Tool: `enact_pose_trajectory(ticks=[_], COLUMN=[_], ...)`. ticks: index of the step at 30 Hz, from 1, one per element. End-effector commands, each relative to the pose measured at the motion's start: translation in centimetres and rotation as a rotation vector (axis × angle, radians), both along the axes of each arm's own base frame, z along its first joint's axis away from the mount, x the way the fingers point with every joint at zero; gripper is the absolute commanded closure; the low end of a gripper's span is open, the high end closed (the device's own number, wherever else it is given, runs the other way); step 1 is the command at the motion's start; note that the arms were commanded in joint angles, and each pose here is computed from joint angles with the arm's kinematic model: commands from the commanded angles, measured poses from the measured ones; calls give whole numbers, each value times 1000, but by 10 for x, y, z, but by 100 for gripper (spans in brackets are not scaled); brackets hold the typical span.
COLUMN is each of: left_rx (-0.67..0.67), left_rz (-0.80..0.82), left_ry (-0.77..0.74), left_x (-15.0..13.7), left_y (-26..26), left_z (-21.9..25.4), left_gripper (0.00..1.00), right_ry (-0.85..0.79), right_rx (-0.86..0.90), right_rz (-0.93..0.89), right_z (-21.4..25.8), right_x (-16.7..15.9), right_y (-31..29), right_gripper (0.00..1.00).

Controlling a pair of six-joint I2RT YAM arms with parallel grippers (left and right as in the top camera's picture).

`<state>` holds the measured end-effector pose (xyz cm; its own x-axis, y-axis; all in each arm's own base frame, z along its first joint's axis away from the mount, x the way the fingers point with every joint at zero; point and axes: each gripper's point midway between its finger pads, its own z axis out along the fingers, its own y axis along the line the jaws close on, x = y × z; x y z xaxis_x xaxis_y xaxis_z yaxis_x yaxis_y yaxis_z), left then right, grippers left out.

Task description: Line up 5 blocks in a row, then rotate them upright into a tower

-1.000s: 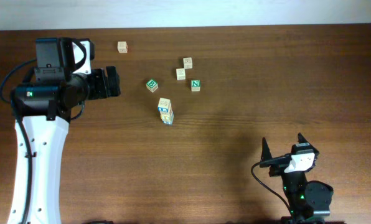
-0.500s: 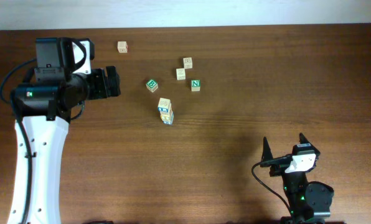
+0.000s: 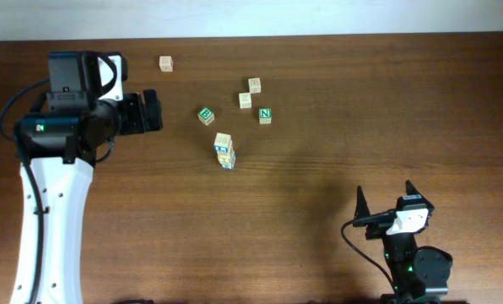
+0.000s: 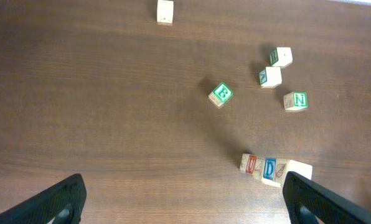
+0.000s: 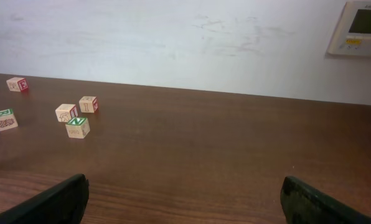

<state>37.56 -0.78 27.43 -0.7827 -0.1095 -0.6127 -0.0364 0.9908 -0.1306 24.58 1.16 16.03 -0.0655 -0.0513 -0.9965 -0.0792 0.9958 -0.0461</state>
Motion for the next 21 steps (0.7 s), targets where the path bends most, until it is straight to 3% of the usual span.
enact_pose_trajectory(ticks=[1, 10, 14, 21], left_rx=[61, 200, 240, 321], left_rz=[-36, -115, -73, -59], left_ry=[-99, -521, -699, -848], left_x=[-9, -53, -80, -109], left_y=[3, 3, 9, 13], left_z=[5, -20, -41, -66], left_gripper=[1, 1, 1, 1], right_ry=[2, 2, 2, 2], right_rx=[0, 0, 0, 0], right_rz=[-20, -20, -20, -20], right_z=[-3, -3, -3, -3], right_x=[0, 0, 0, 0], right_y=[-4, -4, -4, -4], right_gripper=[2, 2, 2, 2])
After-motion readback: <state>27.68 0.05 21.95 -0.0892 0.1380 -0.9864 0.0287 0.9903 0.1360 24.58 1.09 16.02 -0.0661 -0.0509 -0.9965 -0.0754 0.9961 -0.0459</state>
